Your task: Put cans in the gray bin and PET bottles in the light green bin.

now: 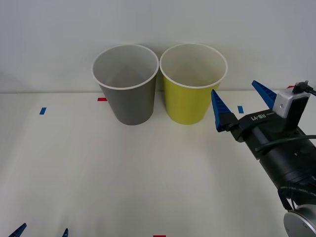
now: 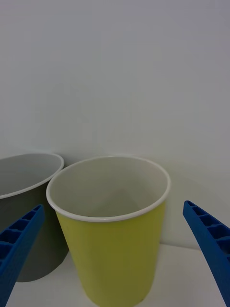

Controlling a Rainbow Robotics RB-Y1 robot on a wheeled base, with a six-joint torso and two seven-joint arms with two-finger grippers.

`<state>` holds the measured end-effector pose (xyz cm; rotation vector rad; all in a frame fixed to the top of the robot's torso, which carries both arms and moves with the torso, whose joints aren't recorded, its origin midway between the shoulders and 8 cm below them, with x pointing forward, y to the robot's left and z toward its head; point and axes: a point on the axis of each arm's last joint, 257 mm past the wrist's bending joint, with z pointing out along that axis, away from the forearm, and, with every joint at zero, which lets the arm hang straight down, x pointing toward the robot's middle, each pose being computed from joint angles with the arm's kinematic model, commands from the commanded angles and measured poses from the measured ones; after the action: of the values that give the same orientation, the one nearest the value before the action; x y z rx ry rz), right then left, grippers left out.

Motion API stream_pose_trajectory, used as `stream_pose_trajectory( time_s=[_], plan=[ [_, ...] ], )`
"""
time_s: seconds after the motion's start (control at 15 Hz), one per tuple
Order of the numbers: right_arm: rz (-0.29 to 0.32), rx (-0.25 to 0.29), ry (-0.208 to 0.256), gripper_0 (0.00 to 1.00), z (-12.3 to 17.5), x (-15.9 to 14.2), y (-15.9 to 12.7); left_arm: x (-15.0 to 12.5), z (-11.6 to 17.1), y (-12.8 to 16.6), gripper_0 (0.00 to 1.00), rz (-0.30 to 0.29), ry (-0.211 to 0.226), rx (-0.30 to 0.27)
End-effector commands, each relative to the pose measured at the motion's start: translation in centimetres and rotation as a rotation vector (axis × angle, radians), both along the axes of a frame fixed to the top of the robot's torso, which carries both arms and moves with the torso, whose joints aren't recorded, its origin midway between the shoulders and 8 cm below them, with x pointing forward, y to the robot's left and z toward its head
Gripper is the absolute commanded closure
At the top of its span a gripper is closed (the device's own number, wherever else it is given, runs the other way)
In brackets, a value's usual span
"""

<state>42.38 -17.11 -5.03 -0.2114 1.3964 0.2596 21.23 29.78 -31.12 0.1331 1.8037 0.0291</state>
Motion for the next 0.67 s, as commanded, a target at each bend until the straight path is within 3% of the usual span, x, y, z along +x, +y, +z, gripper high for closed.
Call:
stream_pose_trajectory(
  time_s=[0.07, 0.2, 0.4, 0.67],
  plan=[
    [-0.073, 0.046, 0.040, 0.00, -1.7, -0.3, -1.8, 0.0, 0.0, 0.0, 0.00, 0.000, 0.000, 0.000],
    [-0.097, 0.040, 0.049, 0.00, -2.7, -0.6, -2.6, 0.0, 0.0, 0.0, 0.00, 0.000, 0.000, 0.000],
    [-0.124, 0.075, -0.019, 0.00, -5.3, -0.8, -3.2, 0.0, 0.0, 0.0, 0.00, 0.000, 0.000, 0.000],
    [-0.139, 0.033, 0.007, 0.00, -9.2, -5.1, -3.6, 0.0, 0.0, 0.0, 0.00, 0.000, 0.000, 0.000]
  ],
)
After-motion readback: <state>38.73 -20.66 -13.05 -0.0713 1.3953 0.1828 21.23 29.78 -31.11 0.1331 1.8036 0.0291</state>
